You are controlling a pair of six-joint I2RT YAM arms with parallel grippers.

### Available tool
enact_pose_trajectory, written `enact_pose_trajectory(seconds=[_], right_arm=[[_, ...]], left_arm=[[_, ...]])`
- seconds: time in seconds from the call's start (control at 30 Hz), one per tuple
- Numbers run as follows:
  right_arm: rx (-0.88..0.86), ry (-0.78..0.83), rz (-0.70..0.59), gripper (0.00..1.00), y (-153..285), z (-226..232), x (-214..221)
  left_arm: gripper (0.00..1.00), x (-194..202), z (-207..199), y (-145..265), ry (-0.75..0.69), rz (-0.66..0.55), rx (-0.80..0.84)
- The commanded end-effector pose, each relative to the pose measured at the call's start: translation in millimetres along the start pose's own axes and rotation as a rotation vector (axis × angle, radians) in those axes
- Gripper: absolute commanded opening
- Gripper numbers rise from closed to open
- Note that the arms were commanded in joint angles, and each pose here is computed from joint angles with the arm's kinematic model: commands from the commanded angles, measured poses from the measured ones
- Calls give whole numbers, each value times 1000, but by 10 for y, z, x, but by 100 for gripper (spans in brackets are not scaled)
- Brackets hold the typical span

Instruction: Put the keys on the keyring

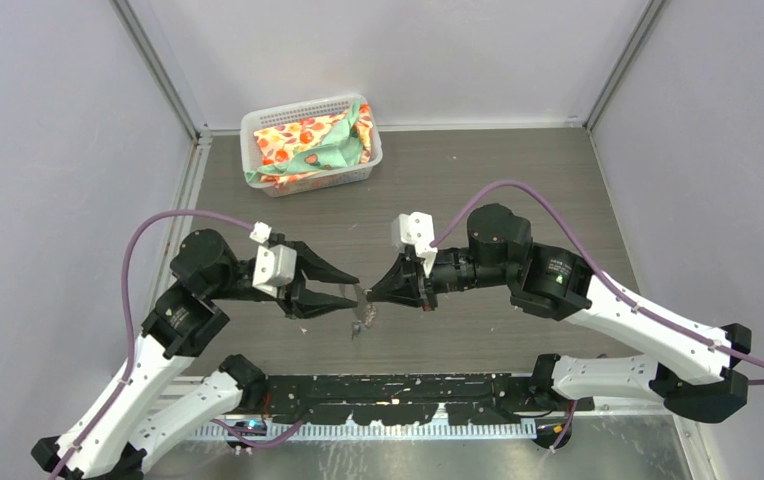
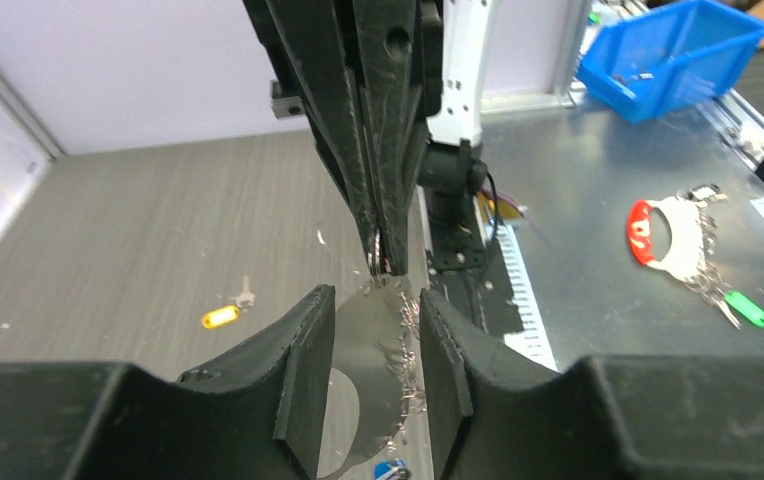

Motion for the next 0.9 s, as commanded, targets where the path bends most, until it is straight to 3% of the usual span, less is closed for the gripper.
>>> enact_pose_trajectory(seconds=[0.0, 0.23, 0.5, 0.73, 0.87], right_arm=[[-20, 59, -63, 1, 2, -15, -235], [-31, 73, -25, 1, -78, -60, -198], [-47, 83, 11, 1, -107, -81, -194], [-77, 92, 33, 1, -156, -91, -210], [-70, 100, 33, 1, -126, -83, -204]], left_arm=[[37, -3, -80, -10, 1, 32, 88], [30, 2, -14, -27, -30, 42, 69], [9, 90, -15, -26, -38, 77, 93], [14, 155, 39, -64, -27, 140, 130], [1, 185, 47, -45, -45, 159, 124]])
Point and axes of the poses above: each gripper's point midway between its finger pads, its own y axis back along the fingers, its own z axis along the line the jaws close on, x = y × z, the point moved 5 cm from there along y, back along the fingers, and after that the axes turned 9 degrees about y, right-handed, at the moved point
